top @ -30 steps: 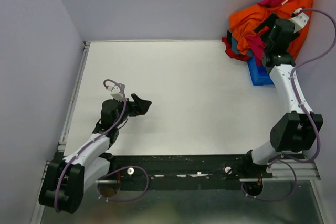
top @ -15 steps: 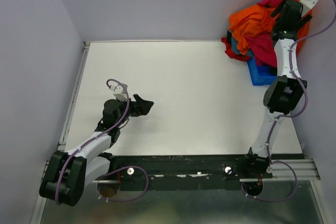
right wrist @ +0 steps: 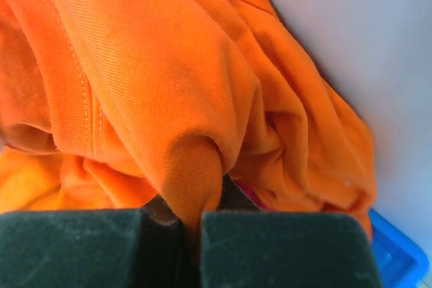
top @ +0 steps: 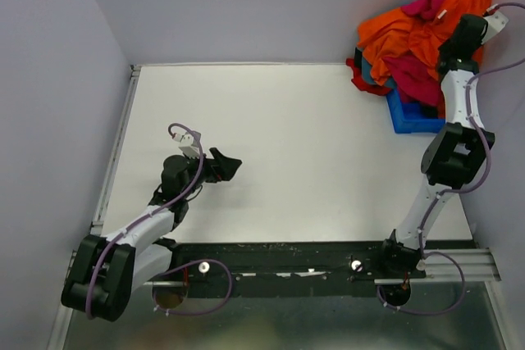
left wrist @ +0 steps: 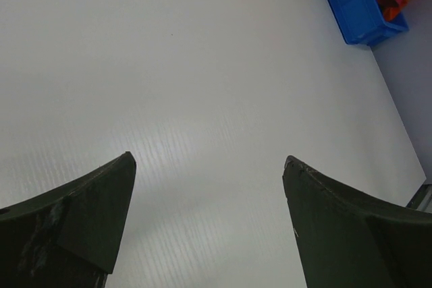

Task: Fold and stack the t-shirts
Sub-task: Grab crumpled tshirt from bin with the right arm, then move the tshirt to the center of the board

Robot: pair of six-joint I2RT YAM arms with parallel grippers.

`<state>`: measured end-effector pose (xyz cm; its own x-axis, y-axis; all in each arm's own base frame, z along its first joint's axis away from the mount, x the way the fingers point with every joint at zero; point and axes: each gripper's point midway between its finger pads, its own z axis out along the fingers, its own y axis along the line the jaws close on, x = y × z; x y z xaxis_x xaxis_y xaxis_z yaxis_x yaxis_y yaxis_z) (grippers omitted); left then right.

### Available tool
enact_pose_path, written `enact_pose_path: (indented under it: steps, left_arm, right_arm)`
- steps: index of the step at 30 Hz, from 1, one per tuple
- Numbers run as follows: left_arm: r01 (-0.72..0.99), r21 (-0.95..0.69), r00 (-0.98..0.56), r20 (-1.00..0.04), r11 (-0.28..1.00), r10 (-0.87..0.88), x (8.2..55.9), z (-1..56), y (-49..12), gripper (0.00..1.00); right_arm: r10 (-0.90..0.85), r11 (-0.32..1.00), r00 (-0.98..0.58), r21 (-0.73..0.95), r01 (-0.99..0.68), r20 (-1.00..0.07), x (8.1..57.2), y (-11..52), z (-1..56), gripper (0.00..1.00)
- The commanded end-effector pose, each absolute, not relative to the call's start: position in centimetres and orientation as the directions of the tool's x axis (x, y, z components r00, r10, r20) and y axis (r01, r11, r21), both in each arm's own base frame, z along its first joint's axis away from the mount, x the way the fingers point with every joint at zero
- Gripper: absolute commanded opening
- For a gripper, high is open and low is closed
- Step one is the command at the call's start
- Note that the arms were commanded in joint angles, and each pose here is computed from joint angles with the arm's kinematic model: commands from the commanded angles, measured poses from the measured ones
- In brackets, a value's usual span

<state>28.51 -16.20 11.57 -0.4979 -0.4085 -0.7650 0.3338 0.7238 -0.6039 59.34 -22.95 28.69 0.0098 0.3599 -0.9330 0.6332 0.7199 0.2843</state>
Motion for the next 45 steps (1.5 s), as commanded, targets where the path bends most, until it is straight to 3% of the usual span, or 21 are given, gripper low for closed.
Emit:
enact_pose_path:
  steps: [1,6,12,16,24,25,26,27,28,30,31,33,35,40,45]
  left_arm:
    - [0.398,-0.591,-0.476,-0.787,0.701,-0.393,27.8,12.9,-16.9,0.98]
    - [0.415,-0.589,-0.467,-0.792,0.693,-0.393,27.5,13.4,-17.1,0.98]
    - [0.441,-0.598,-0.476,-0.788,0.669,-0.391,27.4,14.0,-17.8,0.98]
    - [0.450,-0.598,-0.475,-0.789,0.663,-0.389,27.2,14.3,-18.0,0.98]
    - [0.458,-0.589,-0.468,-0.796,0.666,-0.383,27.1,14.6,-18.0,0.98]
    - [0.459,-0.587,-0.464,-0.799,0.667,-0.383,27.1,14.7,-18.0,0.98]
    - [0.457,-0.585,-0.462,-0.800,0.670,-0.383,27.0,14.8,-18.0,0.98]
    - [0.459,-0.583,-0.458,-0.802,0.670,-0.384,27.0,14.9,-17.9,0.98]
    - [0.456,-0.580,-0.456,-0.803,0.674,-0.383,27.0,14.9,-17.8,0.98]
    - [0.455,-0.575,-0.452,-0.807,0.679,-0.380,27.0,15.0,-17.7,0.98]
    - [0.454,-0.574,-0.452,-0.807,0.681,-0.379,27.0,15.0,-17.7,0.98]
    - [0.453,-0.570,-0.449,-0.810,0.686,-0.376,26.9,14.9,-17.6,0.98]
    - [0.456,-0.567,-0.449,-0.812,0.686,-0.373,26.8,14.9,-17.7,0.98]
    - [0.466,-0.571,-0.468,-0.807,0.676,-0.360,26.9,14.6,-18.3,0.98]
    - [0.492,-0.554,-0.494,-0.813,0.671,-0.309,27.0,14.2,-20.1,0.98]
  right_arm:
    - [0.341,0.765,0.113,0.345,0.544,-0.933,55.5,-19.3,36.9,0.01]
    - [0.344,0.814,0.145,0.371,0.446,-0.928,50.6,-13.9,41.6,0.01]
    - [0.439,0.884,0.197,0.461,0.080,-0.876,43.7,-4.7,47.6,0.01]
    - [0.438,0.888,0.087,0.415,-0.201,-0.895,40.9,3.4,51.0,0.01]
    - [0.339,0.657,-0.085,0.301,-0.692,-0.937,35.0,16.9,55.2,0.01]
    - [0.341,0.647,-0.095,0.307,-0.698,-0.935,34.9,17.1,55.2,0.02]
    - [0.351,0.678,-0.103,0.329,-0.657,-0.931,35.4,16.4,54.7,0.17]
    - [0.366,0.739,-0.109,0.360,-0.569,-0.924,36.5,15.1,53.6,0.44]
    - [0.374,0.789,-0.114,0.380,-0.483,-0.920,37.3,13.7,52.3,0.62]
    - [0.374,0.879,-0.140,0.399,-0.262,-0.917,38.9,10.4,47.7,0.92]
    - [0.373,0.905,-0.152,0.395,-0.160,-0.915,39.2,8.8,45.6,0.99]
    - [0.349,0.929,-0.198,0.366,-0.059,-0.916,39.1,7.3,41.1,1.00]
    - [0.311,0.934,-0.279,0.347,-0.086,-0.908,38.6,8.0,36.3,0.99]
    - [0.243,0.936,-0.441,0.329,-0.128,-0.864,36.6,9.2,26.6,0.86]
    - [0.221,0.951,-0.525,0.302,-0.072,-0.822,35.1,8.6,20.2,0.86]
